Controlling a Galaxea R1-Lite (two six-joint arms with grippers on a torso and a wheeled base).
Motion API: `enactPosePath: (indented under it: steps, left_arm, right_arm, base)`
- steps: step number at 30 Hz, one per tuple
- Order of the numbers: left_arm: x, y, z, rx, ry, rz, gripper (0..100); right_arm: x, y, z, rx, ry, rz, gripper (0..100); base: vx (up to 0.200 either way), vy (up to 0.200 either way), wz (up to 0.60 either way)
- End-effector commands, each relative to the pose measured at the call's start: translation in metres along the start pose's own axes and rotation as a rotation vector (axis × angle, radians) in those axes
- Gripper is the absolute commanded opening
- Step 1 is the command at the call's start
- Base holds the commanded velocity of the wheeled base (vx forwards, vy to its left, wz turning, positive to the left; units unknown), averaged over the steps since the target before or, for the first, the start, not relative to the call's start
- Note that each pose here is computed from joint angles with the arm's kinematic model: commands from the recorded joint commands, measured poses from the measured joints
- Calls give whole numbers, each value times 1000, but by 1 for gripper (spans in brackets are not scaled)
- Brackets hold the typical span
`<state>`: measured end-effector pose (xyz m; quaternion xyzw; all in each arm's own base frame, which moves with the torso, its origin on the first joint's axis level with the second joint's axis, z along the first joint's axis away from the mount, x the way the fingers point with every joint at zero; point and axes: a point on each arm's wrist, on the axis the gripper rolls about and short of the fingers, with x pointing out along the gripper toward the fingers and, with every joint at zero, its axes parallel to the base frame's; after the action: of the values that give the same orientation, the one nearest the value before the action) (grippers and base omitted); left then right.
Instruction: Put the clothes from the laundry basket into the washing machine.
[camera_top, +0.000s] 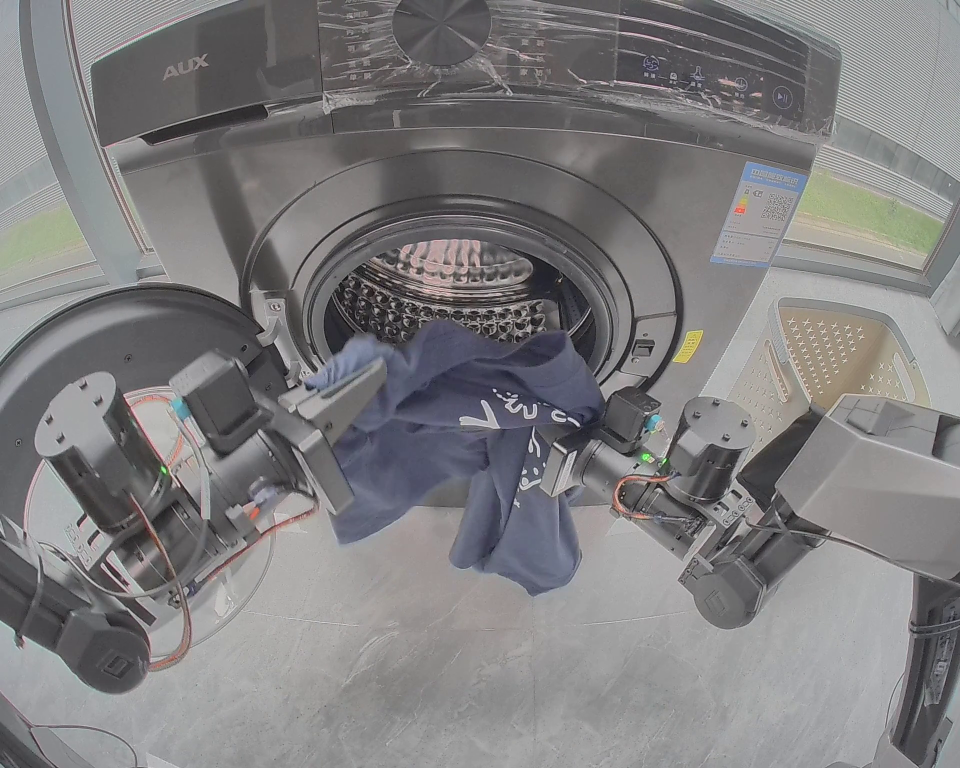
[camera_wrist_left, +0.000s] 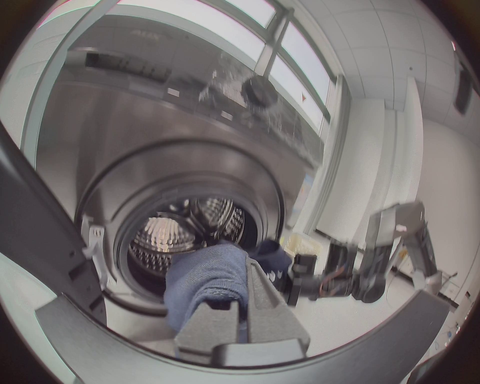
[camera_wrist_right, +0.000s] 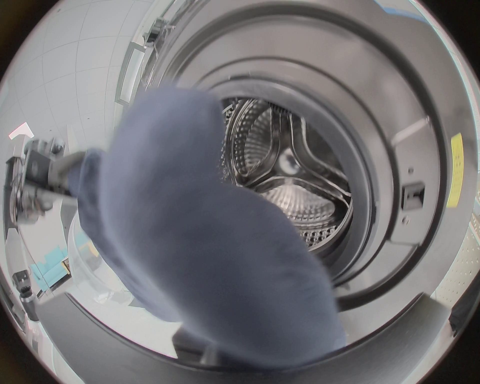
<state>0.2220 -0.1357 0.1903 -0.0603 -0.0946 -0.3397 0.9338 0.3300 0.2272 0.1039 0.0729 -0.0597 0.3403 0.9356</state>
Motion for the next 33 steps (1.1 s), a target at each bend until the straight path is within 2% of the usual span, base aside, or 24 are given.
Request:
enactPosePath:
  steps: [1, 5, 6, 8, 12, 16, 17, 23, 26, 29, 33]
  left_arm:
    - [-9, 2, -48, 27, 191, 0, 0]
    - [-15, 0, -69, 29, 273, -17, 0]
    - [-15, 0, -69, 29, 273, -17, 0]
    - [-17, 1, -85, 33, 317, -30, 0]
    - [-14, 2, -95, 49, 302, -35, 0]
    - [-11, 2, -95, 51, 297, -38, 0]
    - [-11, 2, -94, 51, 296, -38, 100]
    - [-16, 0, -96, 42, 311, -47, 100]
    - [-25, -10, -100, 32, 350, -73, 100]
    - [-30, -15, -103, 32, 376, -84, 100]
    - [-43, -33, -110, 21, 438, -147, 100]
  right_arm:
    - [-1, 5, 33, -1, -85, -2, 0]
    - [3, 10, 38, 3, -104, -5, 0]
    - [3, 10, 38, 3, -104, -5, 0]
    - [6, 13, 46, 3, -123, 2, 0]
    - [5, 20, 51, 7, -128, 19, 0]
    - [4, 24, 52, 9, -127, 23, 0]
    - [4, 24, 52, 10, -128, 19, 0]
    - [3, 25, 52, 10, -130, 17, 0]
    - [2, 25, 57, 10, -139, 18, 0]
    - [2, 25, 58, 8, -136, 16, 0]
    - [-1, 25, 62, 8, -142, 17, 0]
  base:
    - [0, 0, 0]
    - [0, 0, 0]
    - [0, 0, 0]
    - [0, 0, 0]
    - [0, 0, 0]
    - [0, 0, 0]
    - [0, 0, 0]
    - [0, 0, 0]
    - [0, 0, 0]
    - [0, 0, 0]
    - [0, 0, 0]
